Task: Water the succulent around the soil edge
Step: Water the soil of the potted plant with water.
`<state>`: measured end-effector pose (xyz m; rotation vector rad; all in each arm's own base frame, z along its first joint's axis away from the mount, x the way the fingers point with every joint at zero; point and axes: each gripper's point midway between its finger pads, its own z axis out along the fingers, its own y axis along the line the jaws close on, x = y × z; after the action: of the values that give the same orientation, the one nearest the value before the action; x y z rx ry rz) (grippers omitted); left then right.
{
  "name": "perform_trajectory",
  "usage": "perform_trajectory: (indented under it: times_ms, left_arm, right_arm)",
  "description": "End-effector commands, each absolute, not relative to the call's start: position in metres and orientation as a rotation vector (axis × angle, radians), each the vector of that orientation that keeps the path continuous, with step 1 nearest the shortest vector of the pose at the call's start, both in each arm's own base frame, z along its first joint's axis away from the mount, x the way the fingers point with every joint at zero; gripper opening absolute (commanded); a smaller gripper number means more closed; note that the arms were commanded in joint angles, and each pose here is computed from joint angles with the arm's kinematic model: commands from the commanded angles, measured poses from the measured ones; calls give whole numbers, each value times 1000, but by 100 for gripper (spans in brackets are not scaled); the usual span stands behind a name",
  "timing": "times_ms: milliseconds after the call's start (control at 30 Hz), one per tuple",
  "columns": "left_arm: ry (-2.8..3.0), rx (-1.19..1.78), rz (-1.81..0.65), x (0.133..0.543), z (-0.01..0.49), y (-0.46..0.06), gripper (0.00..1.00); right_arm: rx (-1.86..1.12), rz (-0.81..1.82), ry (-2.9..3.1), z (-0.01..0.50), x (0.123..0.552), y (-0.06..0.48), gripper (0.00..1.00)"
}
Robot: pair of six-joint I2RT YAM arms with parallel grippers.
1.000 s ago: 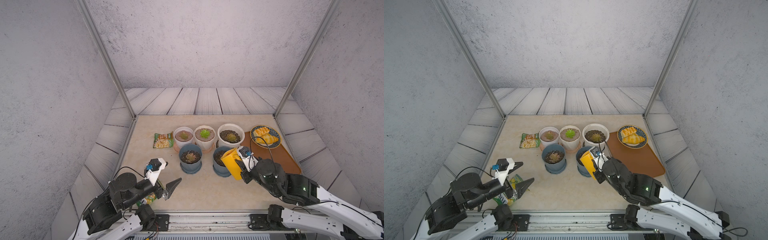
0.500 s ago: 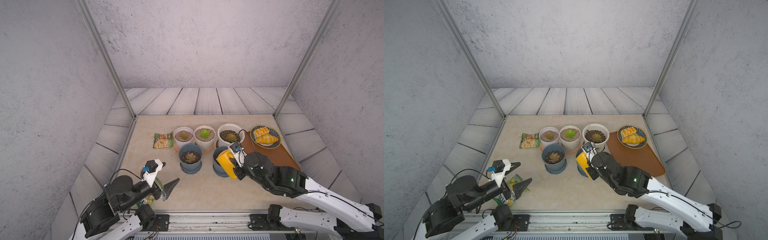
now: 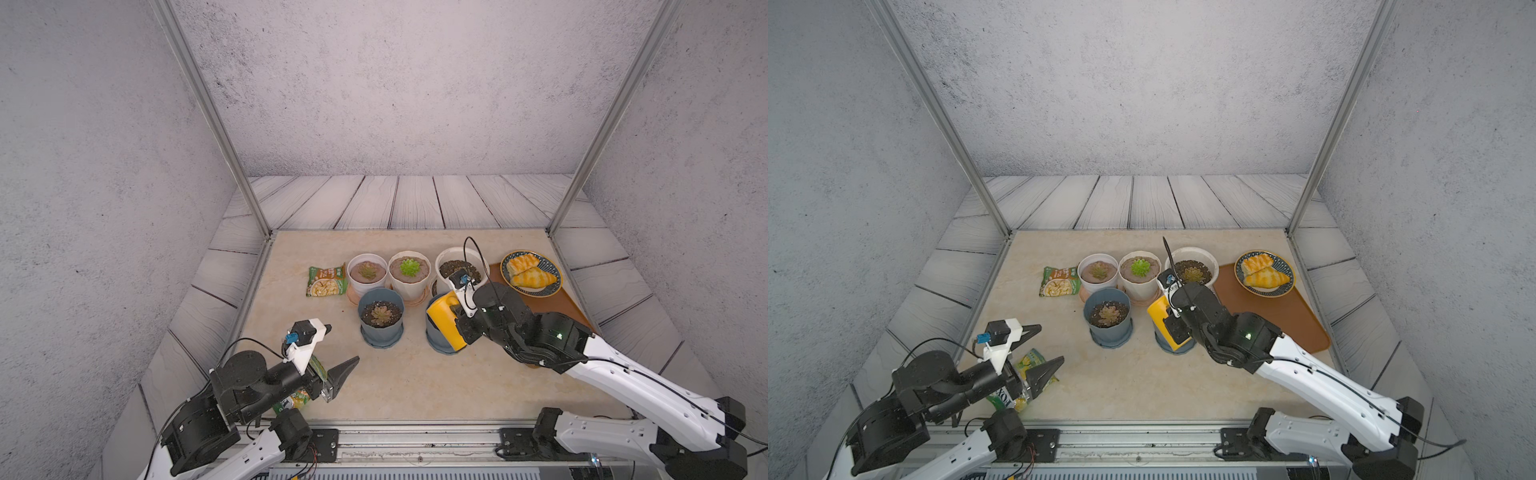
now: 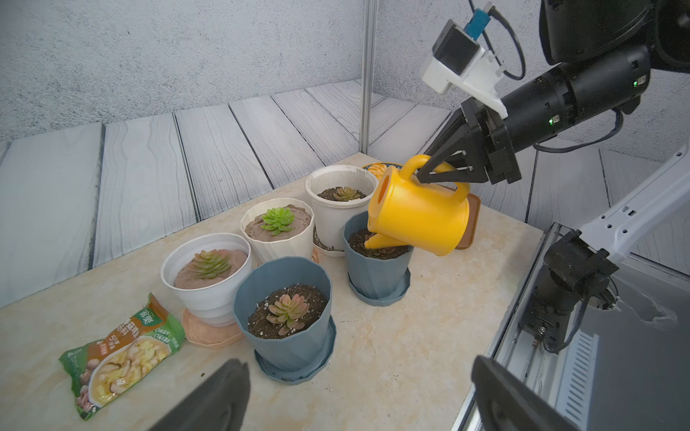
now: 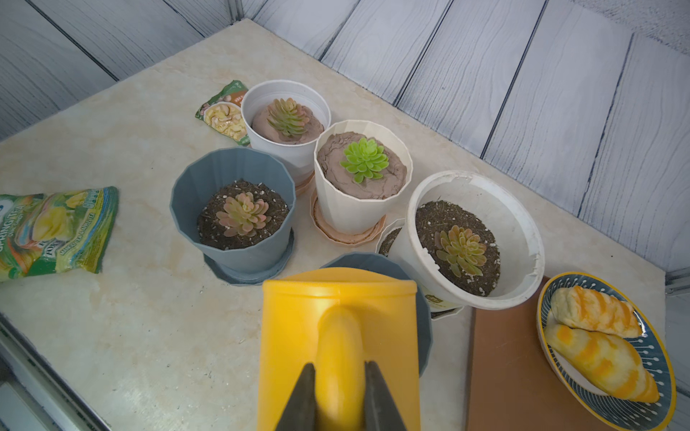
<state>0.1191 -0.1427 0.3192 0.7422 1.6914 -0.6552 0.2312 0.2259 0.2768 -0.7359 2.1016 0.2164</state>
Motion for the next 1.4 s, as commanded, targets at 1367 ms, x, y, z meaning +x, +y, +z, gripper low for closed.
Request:
perform_trajectory:
  times_ms: [1367]
  left_arm:
    - [1722,758,-620,126,310,-147,98]
  right_arm:
    - [-567,77,2166,299,263,162,0]
